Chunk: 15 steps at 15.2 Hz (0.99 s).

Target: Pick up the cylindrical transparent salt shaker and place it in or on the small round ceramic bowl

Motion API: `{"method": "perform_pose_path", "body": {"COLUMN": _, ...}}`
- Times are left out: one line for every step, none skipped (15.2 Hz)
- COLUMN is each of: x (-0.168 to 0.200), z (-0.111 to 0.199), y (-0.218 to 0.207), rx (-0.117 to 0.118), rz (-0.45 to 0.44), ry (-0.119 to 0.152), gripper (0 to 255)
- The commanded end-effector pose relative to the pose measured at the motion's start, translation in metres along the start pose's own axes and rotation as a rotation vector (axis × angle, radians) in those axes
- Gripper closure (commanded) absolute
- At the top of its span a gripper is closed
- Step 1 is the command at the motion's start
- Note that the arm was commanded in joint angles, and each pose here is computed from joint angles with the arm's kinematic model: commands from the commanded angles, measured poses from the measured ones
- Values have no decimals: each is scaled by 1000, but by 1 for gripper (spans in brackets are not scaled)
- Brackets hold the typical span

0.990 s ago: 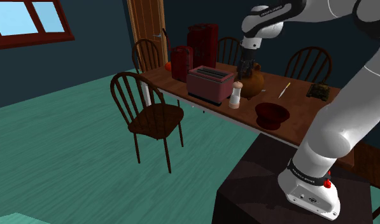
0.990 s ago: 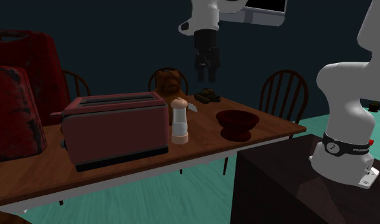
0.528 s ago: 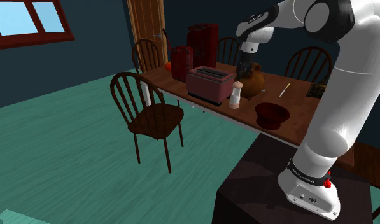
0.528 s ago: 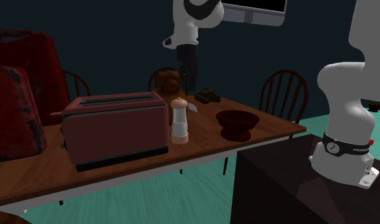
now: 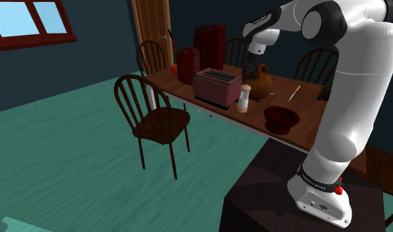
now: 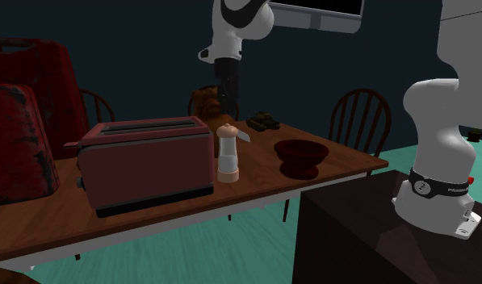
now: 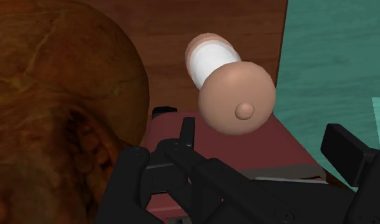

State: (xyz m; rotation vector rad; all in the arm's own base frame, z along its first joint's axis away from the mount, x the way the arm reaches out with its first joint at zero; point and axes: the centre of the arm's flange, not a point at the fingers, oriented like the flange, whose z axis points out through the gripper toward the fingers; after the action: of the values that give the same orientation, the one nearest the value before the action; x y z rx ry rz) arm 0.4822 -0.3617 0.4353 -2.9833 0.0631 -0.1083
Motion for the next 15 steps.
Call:
{"method": "perform_pose_path", "body": {"x": -4, "z": 47, "y": 10, "rx": 11, "rz": 25, "ry": -68, "gripper": 0}}
{"method": "perform_pose_path", "body": {"x": -5, "z": 55, "y": 10, "rx": 11, "rz": 25, "ry": -68, "gripper": 0}}
{"method": "perform_pose_path", "body": {"x": -5, "z": 55, "y": 10, "rx": 11, "rz": 25, "ry": -68, "gripper": 0}}
{"method": "perform_pose_path", "body": {"x": -5, "z": 55, "y": 10, "rx": 11, "rz": 25, "ry": -68, "gripper": 0}}
{"method": "perform_pose_path", "body": {"x": -5, "z": 55, "y": 10, "rx": 11, "rz": 25, "ry": -68, "gripper": 0}}
{"method": "perform_pose_path", "body": {"x": -5, "z": 55, "y": 10, "rx": 11, "rz": 25, "ry": -68, "gripper": 0}}
{"method": "perform_pose_path", "body": {"x": -5, "z": 55, "y": 10, "rx": 11, "rz": 25, "ry": -68, "gripper": 0}}
{"method": "perform_pose_path", "body": {"x": -5, "z": 55, "y": 10, "rx": 11, "rz": 25, "ry": -68, "gripper": 0}}
{"method": "perform_pose_path", "body": {"x": -5, "z": 55, "y": 10, "rx": 11, "rz": 25, "ry": -68, "gripper": 0}}
{"method": "perform_pose_path", "body": {"x": -5, "z": 55, "y": 10, "rx": 11, "rz": 25, "ry": -68, "gripper": 0}}
{"method": "perform_pose_path", "body": {"x": -2, "z": 60, "y": 9, "rx": 10, "rz": 25, "ry": -67, "gripper": 255}}
{"method": "perform_pose_path", "body": {"x": -13, "z": 69, "y": 7, "rx": 10, "rz": 23, "ry": -66, "gripper": 255}}
{"method": "perform_pose_path", "body": {"x": -26, "z": 58, "y": -3, "rx": 10, "rz": 22, "ry": -67, "gripper": 255}}
{"method": "perform_pose_path", "body": {"x": -29, "z": 54, "y": -16, "rx": 9, "rz": 20, "ry": -67, "gripper": 255}}
{"method": "perform_pose_path", "body": {"x": -32, "z": 54, "y": -22, "rx": 8, "rz": 19, "ry": -68, "gripper": 255}}
